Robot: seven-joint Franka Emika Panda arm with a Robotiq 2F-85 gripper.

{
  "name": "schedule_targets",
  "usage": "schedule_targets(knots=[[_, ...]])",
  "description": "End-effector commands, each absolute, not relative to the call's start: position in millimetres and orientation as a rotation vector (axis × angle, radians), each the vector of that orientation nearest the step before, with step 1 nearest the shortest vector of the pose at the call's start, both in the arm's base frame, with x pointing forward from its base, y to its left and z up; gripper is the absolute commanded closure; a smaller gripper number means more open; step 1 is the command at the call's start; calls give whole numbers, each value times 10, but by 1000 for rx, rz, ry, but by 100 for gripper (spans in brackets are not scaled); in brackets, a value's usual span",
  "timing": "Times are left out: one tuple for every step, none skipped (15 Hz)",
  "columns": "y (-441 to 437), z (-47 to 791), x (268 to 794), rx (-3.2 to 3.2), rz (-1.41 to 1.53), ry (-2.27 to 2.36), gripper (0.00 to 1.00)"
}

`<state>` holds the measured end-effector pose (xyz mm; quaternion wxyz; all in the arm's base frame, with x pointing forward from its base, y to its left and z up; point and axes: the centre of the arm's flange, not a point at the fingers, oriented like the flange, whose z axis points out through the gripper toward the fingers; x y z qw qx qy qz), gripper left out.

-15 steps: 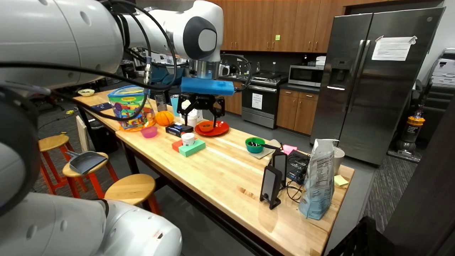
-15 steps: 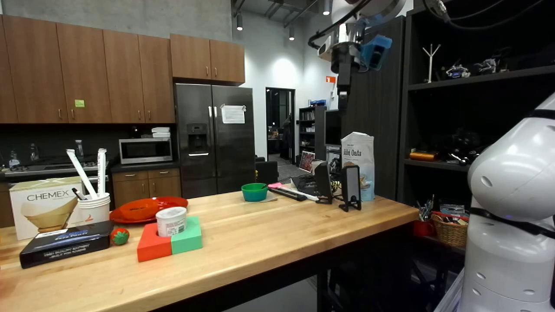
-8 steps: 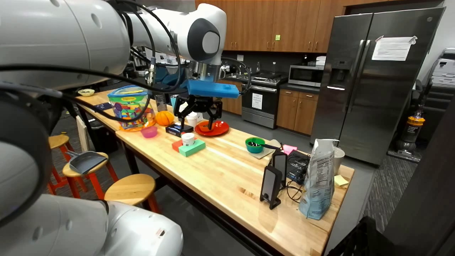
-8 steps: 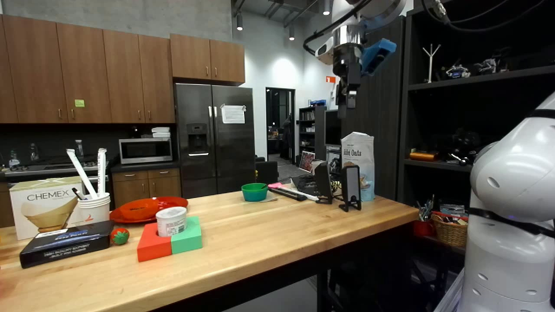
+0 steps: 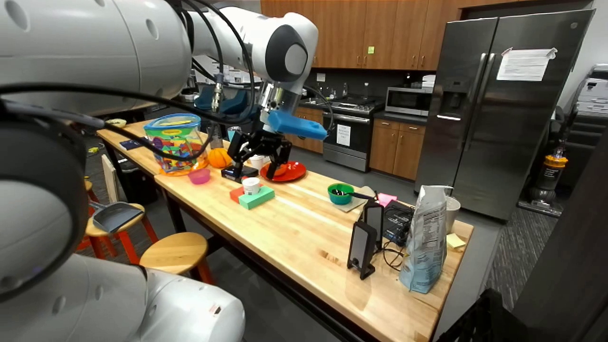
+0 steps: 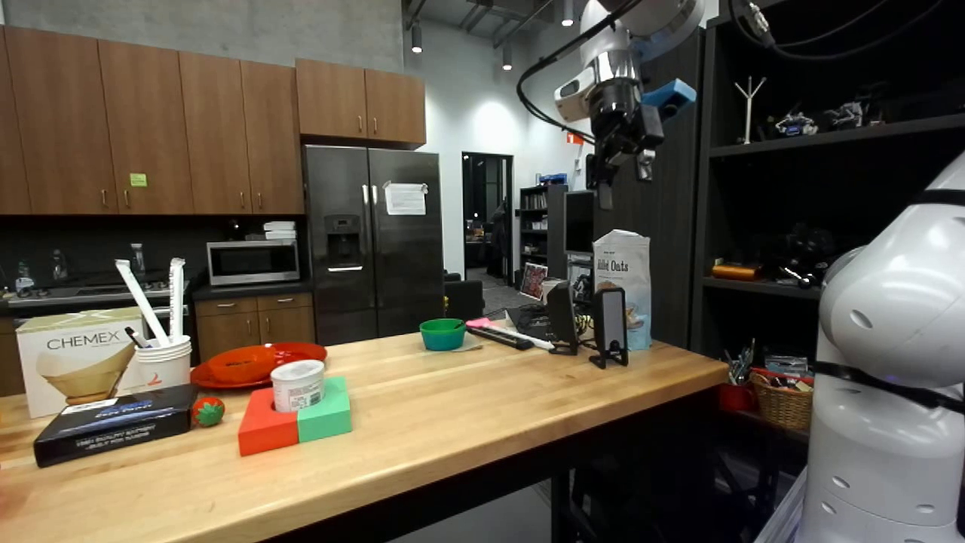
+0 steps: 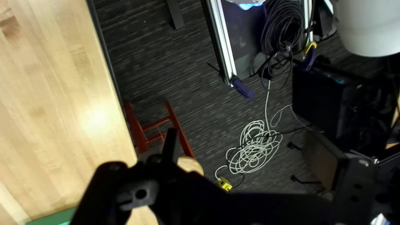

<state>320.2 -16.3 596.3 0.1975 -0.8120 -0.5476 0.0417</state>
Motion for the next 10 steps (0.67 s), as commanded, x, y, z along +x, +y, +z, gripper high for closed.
schedule_targets(knots=[[559,5994,3012,-2158,154,-1666,0],[694,5999,2990,-2131,162,-1689,0],[942,5990,2943,-2105,177,-1726,0],[1201,5986,2889,-2079,192,-1774,0],[1485,5987,2822,-2056,210,-1822,0],[1785,6022,2734,-2028,228,-1875,0],[2117,6004,2624,-2012,248,-1930,0],[2440,6009,2516,-1997,261,-1972,0],[2720,5995,2400,-1988,272,-2013,0],[2920,5972,2304,-1981,283,-2043,0]])
